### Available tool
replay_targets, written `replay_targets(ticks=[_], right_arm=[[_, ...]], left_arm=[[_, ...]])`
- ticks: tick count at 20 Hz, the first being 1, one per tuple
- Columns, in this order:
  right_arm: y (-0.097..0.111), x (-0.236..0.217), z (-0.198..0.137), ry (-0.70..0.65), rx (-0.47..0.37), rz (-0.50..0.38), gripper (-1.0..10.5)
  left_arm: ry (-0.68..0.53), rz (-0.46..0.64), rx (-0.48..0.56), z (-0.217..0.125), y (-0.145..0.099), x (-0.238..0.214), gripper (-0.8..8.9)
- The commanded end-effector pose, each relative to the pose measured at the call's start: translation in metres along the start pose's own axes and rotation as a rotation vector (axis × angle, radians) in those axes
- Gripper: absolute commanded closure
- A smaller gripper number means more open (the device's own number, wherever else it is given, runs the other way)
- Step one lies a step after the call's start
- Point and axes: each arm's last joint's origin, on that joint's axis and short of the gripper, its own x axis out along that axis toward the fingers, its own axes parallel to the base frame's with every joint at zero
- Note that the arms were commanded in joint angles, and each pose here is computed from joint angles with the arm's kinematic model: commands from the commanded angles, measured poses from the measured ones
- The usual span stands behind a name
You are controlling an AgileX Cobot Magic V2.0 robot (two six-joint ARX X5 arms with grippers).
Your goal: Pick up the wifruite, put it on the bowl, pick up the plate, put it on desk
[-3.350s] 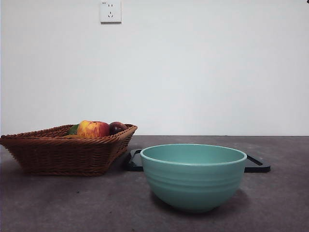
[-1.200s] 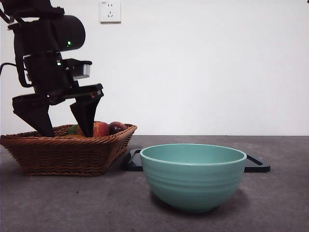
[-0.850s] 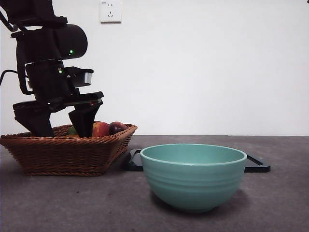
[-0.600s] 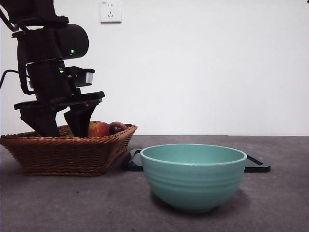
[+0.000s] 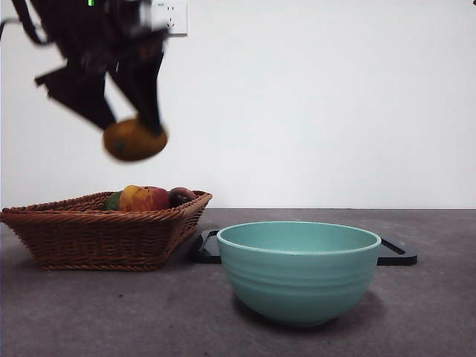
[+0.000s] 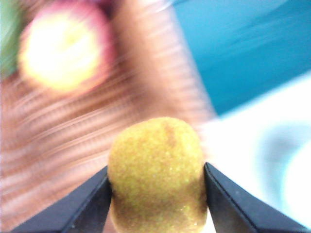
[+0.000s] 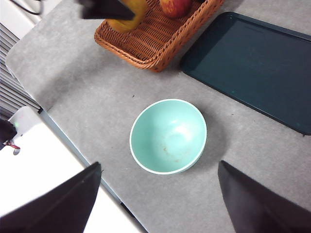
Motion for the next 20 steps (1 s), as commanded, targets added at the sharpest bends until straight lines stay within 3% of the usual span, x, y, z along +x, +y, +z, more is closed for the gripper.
replay_targets(ticks=[1,5,12,20], right_arm=[[0.002,-0.003,0.004,-0.018,-0.007,0.005,5.6],[0.002,-0.003,0.004,-0.018,-0.007,0.005,5.6],[0.002,-0.003,0.004,-0.017,-0.006,0.005,5.6],[0.002,-0.003,0.004,-0.016,-0.006,0.005,5.6]], left_arm=[[-0.062,-0.099,0.056,0.004,-0.022,-0.020,5.73],[-0.066,-0.199,0.164,-0.003,-0.063,-0.027,5.73],[0.012,-0.300,0.304,-0.013,-0.120,0.013,5.73],[0.168,-0.243,0.373,-0.034,-0.148,0.086,5.72]])
